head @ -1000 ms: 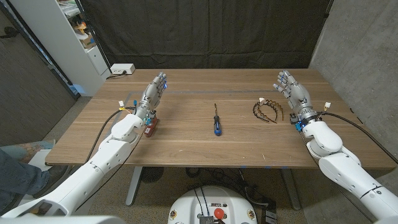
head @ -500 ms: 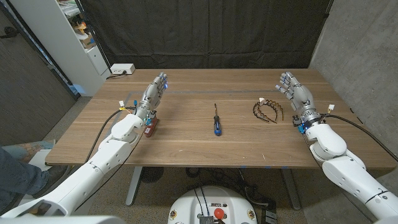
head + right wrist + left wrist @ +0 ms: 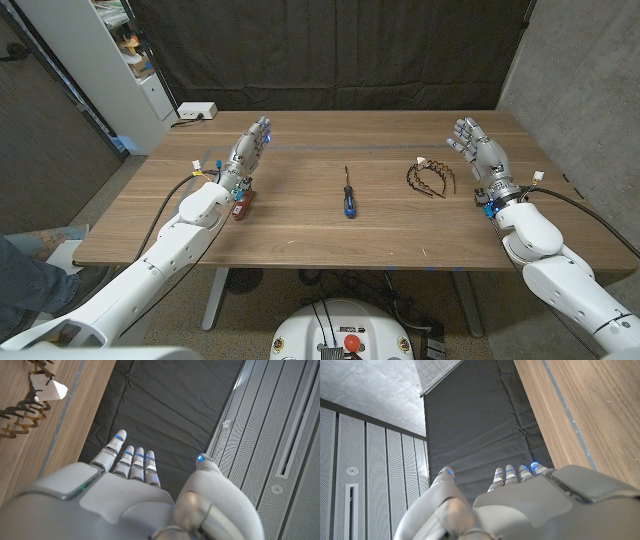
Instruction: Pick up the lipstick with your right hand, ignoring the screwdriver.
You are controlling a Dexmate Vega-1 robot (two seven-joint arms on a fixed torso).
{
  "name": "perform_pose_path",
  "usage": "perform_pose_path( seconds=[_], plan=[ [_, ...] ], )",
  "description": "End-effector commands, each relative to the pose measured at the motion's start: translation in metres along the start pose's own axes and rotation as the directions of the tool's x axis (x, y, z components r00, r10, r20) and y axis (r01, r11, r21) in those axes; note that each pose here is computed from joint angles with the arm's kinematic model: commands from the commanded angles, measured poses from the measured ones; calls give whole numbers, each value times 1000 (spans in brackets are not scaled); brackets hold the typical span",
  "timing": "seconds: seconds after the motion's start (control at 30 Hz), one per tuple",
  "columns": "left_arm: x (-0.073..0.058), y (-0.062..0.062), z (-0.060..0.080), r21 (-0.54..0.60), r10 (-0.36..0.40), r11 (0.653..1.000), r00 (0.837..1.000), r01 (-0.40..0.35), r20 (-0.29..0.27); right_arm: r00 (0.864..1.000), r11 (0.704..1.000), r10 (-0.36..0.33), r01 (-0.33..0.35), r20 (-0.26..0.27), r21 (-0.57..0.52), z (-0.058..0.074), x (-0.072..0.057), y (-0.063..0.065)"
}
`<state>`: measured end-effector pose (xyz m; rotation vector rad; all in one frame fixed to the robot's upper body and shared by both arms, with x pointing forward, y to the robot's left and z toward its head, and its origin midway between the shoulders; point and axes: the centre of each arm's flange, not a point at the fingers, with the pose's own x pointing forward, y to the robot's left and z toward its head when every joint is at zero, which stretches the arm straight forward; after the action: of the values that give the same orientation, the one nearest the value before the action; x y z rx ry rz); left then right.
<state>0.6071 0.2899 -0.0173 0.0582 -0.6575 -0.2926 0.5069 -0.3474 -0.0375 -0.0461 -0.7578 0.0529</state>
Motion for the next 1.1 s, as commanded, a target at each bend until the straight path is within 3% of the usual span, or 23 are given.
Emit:
perform_pose_path(
  seconds=[0.03, 1.1],
  plan=[
    [2, -5, 0, 2, -12, 1000, 1000, 12, -7, 1000, 1000, -3, 3, -3, -13, 4, -6, -8],
    [11, -3, 2, 1, -6, 1000, 1000, 6, 0, 999, 999, -33, 33, 2, -29, 7, -15, -23]
  ],
)
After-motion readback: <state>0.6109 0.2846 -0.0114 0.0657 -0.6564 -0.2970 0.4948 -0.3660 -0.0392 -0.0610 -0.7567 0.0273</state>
